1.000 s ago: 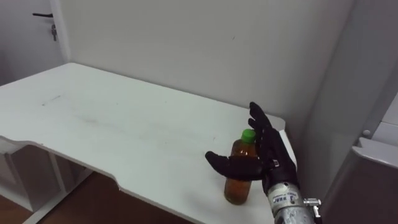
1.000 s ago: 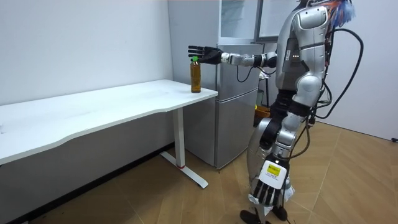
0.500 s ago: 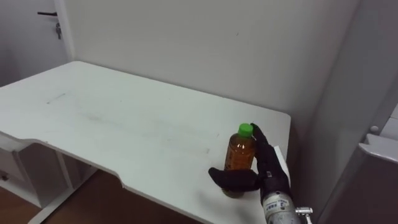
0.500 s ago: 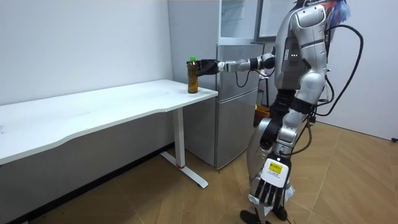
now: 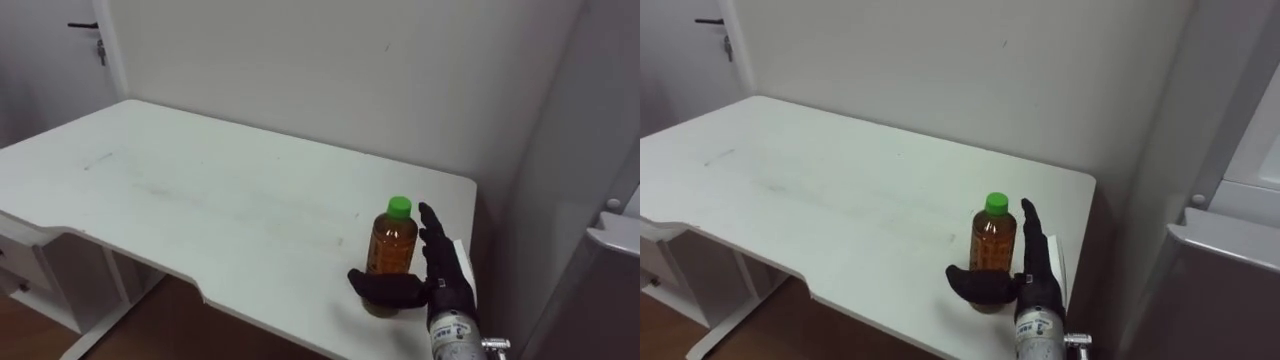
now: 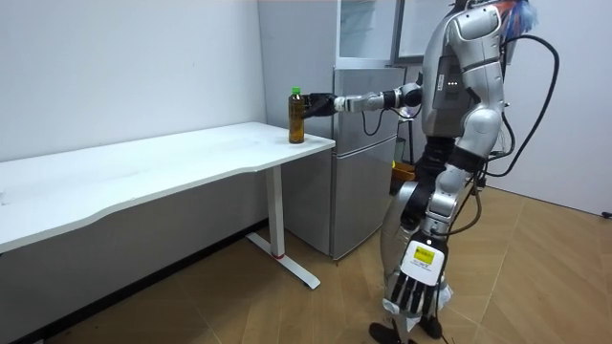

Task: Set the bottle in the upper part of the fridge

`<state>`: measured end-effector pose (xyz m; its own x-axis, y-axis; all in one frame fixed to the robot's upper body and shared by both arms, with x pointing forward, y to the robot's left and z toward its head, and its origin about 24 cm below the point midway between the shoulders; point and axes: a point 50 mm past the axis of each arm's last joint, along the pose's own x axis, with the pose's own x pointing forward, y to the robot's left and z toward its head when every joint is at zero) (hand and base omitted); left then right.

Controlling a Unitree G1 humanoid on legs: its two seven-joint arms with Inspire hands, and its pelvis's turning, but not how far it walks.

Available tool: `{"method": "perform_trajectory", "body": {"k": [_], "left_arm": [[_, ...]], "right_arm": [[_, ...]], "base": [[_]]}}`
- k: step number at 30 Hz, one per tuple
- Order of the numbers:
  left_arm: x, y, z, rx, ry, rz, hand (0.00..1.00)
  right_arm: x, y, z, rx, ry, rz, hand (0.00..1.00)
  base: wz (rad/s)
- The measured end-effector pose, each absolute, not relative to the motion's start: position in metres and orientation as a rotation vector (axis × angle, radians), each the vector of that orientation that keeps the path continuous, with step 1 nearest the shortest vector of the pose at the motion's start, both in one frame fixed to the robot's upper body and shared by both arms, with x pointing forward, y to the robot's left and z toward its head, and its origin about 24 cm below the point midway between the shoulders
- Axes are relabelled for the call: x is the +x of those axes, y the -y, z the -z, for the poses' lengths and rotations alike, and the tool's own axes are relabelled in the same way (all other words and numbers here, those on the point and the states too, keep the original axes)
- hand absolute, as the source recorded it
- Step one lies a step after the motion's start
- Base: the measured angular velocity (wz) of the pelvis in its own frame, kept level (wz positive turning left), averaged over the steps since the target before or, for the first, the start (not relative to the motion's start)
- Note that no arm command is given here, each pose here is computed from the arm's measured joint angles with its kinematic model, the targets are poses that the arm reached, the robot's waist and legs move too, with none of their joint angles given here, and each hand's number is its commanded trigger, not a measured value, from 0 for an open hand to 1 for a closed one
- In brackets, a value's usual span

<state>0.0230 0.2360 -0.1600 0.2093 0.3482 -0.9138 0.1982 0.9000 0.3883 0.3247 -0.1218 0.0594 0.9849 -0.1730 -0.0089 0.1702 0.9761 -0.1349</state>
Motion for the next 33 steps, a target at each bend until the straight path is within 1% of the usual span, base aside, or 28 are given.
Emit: {"method": "perform_trajectory", "body": {"k": [8,21,24,33], "left_arm": [[0.023,-0.232,0.161,0.471,-1.368,-0.112,0.0],[0.023,-0.225,0.163,0.391,-1.376,-0.123,0.0],[0.024,-0.225,0.163,0.384,-1.374,-0.128,0.0],[0.039,-0.219,0.164,0.405,-1.33,-0.082,0.0]], "right_arm": [[0.324,0.13,-0.042,-0.115,-0.108,0.224,0.0],[0.327,0.145,-0.042,-0.067,-0.137,0.347,0.0],[0.327,0.147,-0.036,-0.08,-0.16,0.373,0.0],[0.336,0.15,-0.039,-0.078,-0.171,0.423,0.0]], "base": [[0.01],[0.04],[0.0],[-0.01]]}}
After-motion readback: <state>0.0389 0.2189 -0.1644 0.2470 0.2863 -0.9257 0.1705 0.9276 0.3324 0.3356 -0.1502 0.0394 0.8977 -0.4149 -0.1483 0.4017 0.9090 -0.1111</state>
